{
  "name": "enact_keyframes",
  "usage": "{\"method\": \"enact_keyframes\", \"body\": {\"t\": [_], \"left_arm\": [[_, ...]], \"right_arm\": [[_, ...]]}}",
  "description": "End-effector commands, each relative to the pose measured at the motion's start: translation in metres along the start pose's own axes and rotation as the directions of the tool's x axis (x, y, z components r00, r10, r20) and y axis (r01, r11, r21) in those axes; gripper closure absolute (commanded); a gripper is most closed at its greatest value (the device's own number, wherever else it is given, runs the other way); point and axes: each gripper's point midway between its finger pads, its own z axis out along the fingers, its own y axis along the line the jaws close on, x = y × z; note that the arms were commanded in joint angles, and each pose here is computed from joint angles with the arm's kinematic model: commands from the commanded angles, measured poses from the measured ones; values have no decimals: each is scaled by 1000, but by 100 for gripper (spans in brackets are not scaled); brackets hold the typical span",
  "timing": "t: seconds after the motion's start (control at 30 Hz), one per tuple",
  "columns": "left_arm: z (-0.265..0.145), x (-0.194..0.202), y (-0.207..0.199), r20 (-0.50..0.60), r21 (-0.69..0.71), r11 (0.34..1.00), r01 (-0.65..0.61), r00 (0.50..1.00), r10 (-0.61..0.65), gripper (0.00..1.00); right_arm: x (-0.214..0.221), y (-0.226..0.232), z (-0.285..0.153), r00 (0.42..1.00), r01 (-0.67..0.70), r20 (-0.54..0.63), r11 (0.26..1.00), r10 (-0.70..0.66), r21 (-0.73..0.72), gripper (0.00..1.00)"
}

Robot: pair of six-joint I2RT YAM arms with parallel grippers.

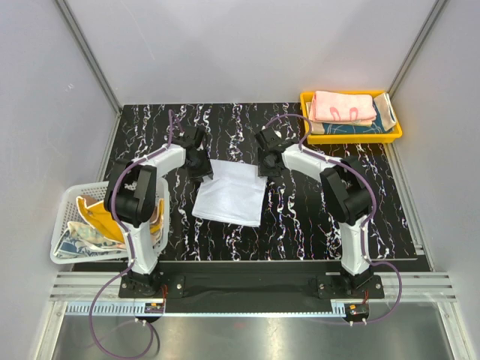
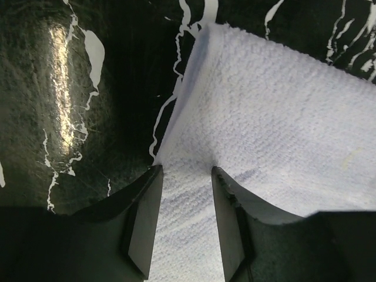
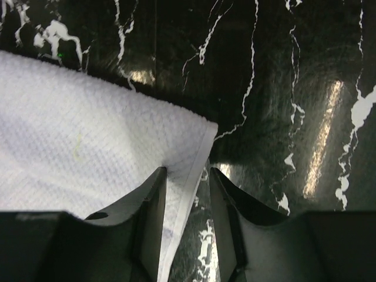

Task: Fold and stack the towels
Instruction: Fold the towel

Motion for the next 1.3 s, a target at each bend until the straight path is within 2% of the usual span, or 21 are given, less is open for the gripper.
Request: {"method": "enact_keyframes", "body": {"t": [0.0,0.13,0.27,0.47,0.57,0.73,0.83,1.03,1.1,1.27], "left_arm": [[3,-9,3,54,-68,997,21,998,-18,55],[10,17,20,50,-130,988,81,996,-75,55],[11,36,19,55,-121,982,144,989,-138,55],[6,64,-16,52,-57,975,213,976,-210,55],[-1,65,-33,43,-1,974,225,973,-225,54],[-24,29,-38,118,-11,986,164,980,-161,53],[-38,1,-42,152,3,991,131,980,-130,53],[-33,-37,-47,121,9,998,67,990,-68,55],[-21,-34,-44,85,-16,999,43,996,-41,57],[-14,-31,-41,72,-28,999,34,997,-32,58]], "right_arm": [[-30,-5,9,995,-64,81,997,60,41,58],[-33,-20,21,997,-56,62,994,50,97,58],[-34,-34,31,999,-35,34,990,31,133,58],[-51,-51,36,999,4,39,985,-11,172,58],[-58,-54,33,999,20,45,987,-27,159,58],[-71,-36,15,995,47,83,998,-51,49,56],[-73,-34,6,995,40,89,999,-43,37,56],[-85,-36,-6,992,29,117,998,-35,53,56],[-90,-35,-7,991,34,130,998,-39,45,56],[-95,-30,-9,988,66,139,998,-68,19,55]]}}
